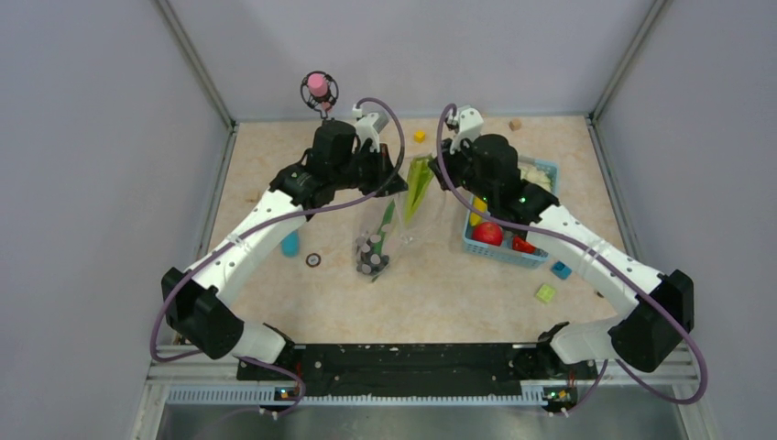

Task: Place the food in the zip-top bag and seal the zipper
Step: Adjust the fake vegetable in the zipper food storage bag, then pick up the fake vegetable from the bin.

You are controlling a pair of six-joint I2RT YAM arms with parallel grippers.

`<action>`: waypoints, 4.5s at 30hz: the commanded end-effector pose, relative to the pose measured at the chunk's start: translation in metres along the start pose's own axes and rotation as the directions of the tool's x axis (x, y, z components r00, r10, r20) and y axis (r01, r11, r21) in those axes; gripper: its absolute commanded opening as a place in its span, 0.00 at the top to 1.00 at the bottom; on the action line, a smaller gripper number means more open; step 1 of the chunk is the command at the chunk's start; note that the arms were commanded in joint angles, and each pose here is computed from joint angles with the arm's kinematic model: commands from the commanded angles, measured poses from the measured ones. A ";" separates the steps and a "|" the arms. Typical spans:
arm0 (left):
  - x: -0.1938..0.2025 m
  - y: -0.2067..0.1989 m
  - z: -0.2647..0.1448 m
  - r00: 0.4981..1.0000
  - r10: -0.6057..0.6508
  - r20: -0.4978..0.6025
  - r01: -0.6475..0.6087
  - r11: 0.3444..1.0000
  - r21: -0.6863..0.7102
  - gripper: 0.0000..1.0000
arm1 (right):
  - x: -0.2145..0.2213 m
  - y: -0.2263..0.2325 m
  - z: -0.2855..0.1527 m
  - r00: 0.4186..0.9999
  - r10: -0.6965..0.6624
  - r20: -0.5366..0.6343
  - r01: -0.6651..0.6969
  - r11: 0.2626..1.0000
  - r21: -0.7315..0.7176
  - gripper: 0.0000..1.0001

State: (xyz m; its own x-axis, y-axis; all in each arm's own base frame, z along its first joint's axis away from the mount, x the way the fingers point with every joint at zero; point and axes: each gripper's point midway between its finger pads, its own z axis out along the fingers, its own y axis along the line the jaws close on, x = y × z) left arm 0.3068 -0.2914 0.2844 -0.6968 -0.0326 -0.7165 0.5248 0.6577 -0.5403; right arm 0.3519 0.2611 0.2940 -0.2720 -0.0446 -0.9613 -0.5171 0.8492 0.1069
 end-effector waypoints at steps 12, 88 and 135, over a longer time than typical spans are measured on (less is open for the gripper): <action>-0.026 -0.020 0.000 0.998 0.018 0.062 -0.023 0.997 0.068 1.00 | -0.038 0.054 -0.009 0.983 -0.141 0.121 0.160 0.972 -0.171 1.00; -0.066 0.011 -0.045 0.975 0.113 0.194 -0.064 0.969 -0.239 1.00 | -0.076 0.031 -0.095 0.941 0.190 0.282 -0.149 0.976 -0.161 0.01; -0.007 0.023 0.021 1.000 0.015 -0.025 -0.017 0.996 -0.083 1.00 | 0.251 -0.132 -0.050 0.719 0.621 -0.313 -0.382 0.729 0.568 0.26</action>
State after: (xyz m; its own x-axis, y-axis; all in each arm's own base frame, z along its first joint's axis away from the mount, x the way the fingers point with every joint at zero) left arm 0.3306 -0.2897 0.2224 -0.7697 0.0371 -0.6373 0.4432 0.7496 -0.4916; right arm 0.3065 0.1111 0.0509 -0.7827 0.3215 -0.5329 0.1901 0.9388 0.2872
